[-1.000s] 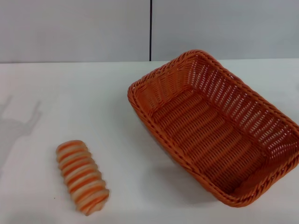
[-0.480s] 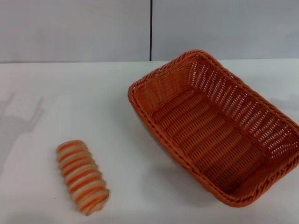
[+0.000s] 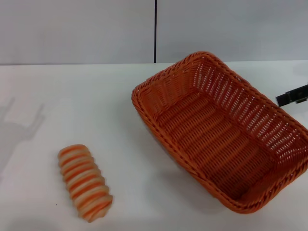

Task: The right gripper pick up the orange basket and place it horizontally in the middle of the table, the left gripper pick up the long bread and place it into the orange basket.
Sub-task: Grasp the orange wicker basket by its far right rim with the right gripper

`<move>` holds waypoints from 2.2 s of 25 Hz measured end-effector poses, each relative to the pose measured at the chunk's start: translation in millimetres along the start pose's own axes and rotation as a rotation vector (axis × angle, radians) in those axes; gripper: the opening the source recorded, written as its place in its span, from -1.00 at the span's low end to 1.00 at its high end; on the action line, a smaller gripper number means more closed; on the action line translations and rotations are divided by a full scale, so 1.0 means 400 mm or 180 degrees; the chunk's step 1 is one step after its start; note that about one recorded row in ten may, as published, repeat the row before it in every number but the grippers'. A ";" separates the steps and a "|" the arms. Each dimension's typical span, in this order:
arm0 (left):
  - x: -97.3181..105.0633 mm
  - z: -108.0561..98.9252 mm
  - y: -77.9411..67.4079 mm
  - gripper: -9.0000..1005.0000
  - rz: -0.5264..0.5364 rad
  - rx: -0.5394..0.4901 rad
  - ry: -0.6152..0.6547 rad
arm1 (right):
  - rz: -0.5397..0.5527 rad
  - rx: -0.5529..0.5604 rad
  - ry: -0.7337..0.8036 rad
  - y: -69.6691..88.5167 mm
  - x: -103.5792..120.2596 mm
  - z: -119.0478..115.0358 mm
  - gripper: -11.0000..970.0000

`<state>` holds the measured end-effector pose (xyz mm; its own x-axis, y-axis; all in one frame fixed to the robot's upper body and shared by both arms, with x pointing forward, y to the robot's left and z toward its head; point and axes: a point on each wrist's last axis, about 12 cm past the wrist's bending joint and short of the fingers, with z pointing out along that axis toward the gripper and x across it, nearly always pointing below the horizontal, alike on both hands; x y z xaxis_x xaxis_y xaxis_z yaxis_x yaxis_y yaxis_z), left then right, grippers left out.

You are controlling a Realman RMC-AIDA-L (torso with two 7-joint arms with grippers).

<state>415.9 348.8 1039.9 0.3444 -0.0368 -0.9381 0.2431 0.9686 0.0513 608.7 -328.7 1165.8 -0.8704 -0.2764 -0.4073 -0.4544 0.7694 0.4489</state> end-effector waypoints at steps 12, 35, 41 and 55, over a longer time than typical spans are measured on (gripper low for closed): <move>-0.001 0.007 -0.005 0.59 -0.0022 0.0025 -0.0044 | -0.0148 -0.0045 -0.0007 0.035 -0.014 0.084 0.66; -0.006 -0.016 0.001 0.60 0.0006 -0.0032 -0.0023 | -0.0264 0.0042 -0.0168 0.039 -0.008 0.139 0.52; -0.003 -0.007 0.000 0.60 0.0013 -0.0005 -0.0020 | -0.0293 0.0011 -0.0215 0.047 -0.009 0.153 0.30; 0.004 -0.005 0.002 0.59 0.0025 0.0014 0.0072 | -0.0508 0.0089 -0.0201 0.052 -0.021 0.140 -0.68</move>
<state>414.6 350.0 1037.7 0.3258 -0.0234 -0.9452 0.2444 0.9678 0.0602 617.1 -278.2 1133.9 -0.7737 -0.3604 -0.5211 -0.5797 0.7346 0.3526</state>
